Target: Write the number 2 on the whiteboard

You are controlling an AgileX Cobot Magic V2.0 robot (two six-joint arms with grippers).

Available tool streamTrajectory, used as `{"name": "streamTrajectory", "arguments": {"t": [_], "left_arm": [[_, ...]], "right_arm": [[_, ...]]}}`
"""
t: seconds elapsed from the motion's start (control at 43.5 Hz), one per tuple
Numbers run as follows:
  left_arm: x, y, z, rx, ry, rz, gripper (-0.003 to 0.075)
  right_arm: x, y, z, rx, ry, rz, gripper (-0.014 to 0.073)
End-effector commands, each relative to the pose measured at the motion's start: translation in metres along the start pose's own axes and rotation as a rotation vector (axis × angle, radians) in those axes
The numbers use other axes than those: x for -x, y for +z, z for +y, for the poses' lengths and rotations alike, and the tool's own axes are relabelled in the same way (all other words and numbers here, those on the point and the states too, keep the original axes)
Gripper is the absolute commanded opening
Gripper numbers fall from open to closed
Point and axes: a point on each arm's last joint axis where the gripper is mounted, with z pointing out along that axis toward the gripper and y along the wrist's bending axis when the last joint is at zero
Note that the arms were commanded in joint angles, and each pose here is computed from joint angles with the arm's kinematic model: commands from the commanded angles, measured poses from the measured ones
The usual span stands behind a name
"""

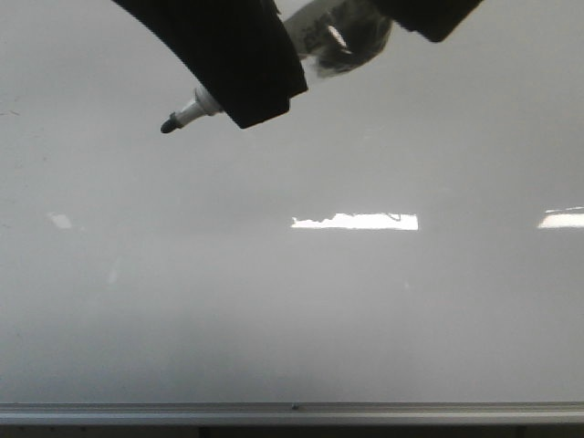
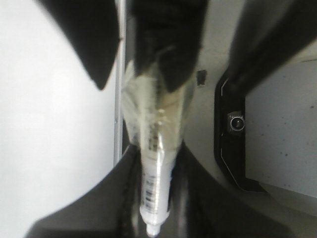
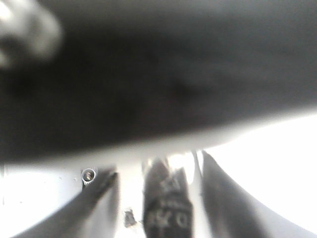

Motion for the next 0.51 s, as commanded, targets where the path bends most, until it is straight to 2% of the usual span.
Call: {"name": "streamTrajectory", "arguments": {"t": [0.0, 0.161, 0.322, 0.414, 0.483], "left_arm": [[0.0073, -0.0181, -0.0002, 0.048, 0.010, -0.076, -0.0012], [0.0073, -0.0181, -0.0002, 0.048, 0.010, -0.076, -0.0012], [0.0076, -0.0186, 0.0001, 0.051, 0.011, -0.078, 0.0022], [0.0076, -0.0186, 0.0001, 0.051, 0.011, -0.078, 0.0120], [0.0076, -0.0186, 0.0001, 0.051, 0.011, -0.078, 0.0223]], "right_arm": [[0.0104, -0.0122, -0.0017, -0.048, -0.014, -0.075, 0.0330], [0.0104, -0.0122, -0.0016, -0.047, -0.013, -0.074, 0.0303], [0.0104, -0.0122, -0.0016, -0.047, -0.013, -0.074, 0.0111], [0.0104, -0.0122, -0.0016, -0.047, -0.013, -0.074, 0.0055], [0.0104, -0.0122, -0.0016, -0.047, -0.011, -0.074, 0.0036]]}}
